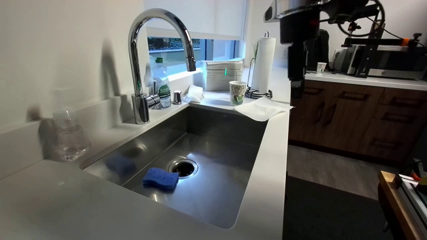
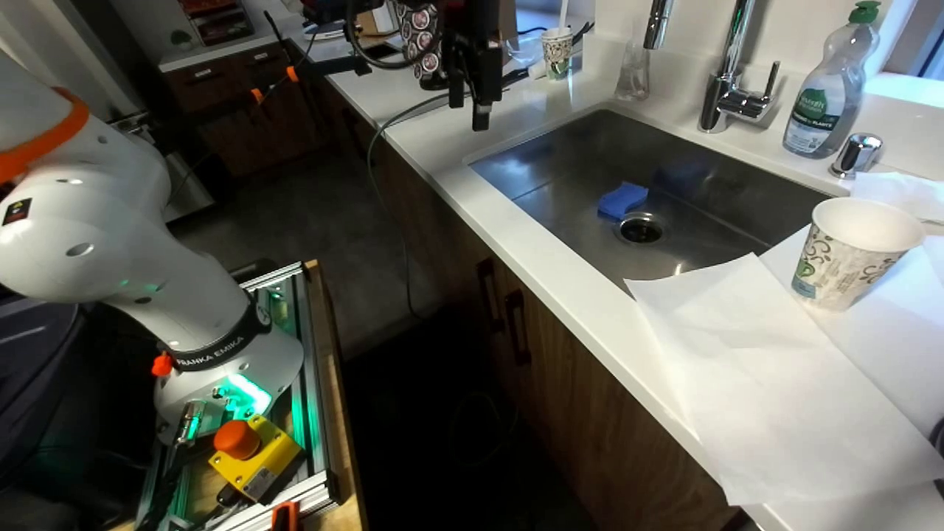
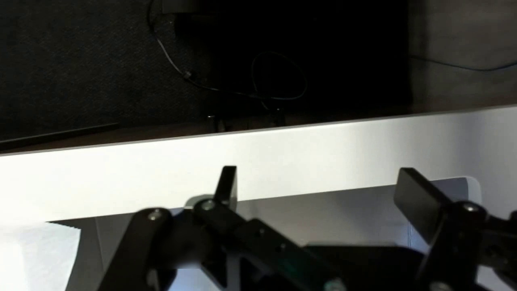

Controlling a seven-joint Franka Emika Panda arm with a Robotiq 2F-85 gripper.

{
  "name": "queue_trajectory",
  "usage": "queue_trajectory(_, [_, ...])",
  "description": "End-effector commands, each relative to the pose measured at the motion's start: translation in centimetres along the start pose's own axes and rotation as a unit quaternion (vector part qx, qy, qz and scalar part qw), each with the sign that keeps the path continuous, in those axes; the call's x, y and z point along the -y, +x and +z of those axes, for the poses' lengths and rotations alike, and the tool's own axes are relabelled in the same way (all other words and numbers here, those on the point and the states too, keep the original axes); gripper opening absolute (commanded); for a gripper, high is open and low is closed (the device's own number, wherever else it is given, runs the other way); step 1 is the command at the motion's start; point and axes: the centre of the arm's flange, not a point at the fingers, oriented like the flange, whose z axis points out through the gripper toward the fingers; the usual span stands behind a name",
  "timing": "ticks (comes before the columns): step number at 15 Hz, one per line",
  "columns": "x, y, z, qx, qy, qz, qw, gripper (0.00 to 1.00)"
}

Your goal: Wipe the kitchen faucet to with the paper towel

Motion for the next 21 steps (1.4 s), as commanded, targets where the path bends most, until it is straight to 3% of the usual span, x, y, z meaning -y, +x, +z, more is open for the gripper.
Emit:
queue_trajectory(1, [-0.3, 7.1, 1.8, 0.067, 0.067, 0.028, 0.9951, 1.0])
queue_trajectory(3, [-0.8, 9.4, 3.9, 0.097, 0.069, 0.078, 0.9899, 1.0])
queue_trajectory(4, [-0.7, 5.8, 3.6, 0.063, 0.053, 0.042, 0.9957, 1.0])
queue_trajectory(7, [-1.2, 8.3, 5.5, 0.086, 0.055, 0.065, 0.9926, 1.0])
queue_trajectory(17, [-1.2, 8.6, 5.0, 0.087, 0.055, 0.068, 0.9923, 1.0])
queue_trajectory(19, [-2.2, 10.3, 5.5, 0.049, 0.056, 0.08, 0.994, 1.0])
queue_trajectory(21, [-5.7, 13.1, 5.1, 0.006, 0.055, 0.131, 0.9898, 1.0])
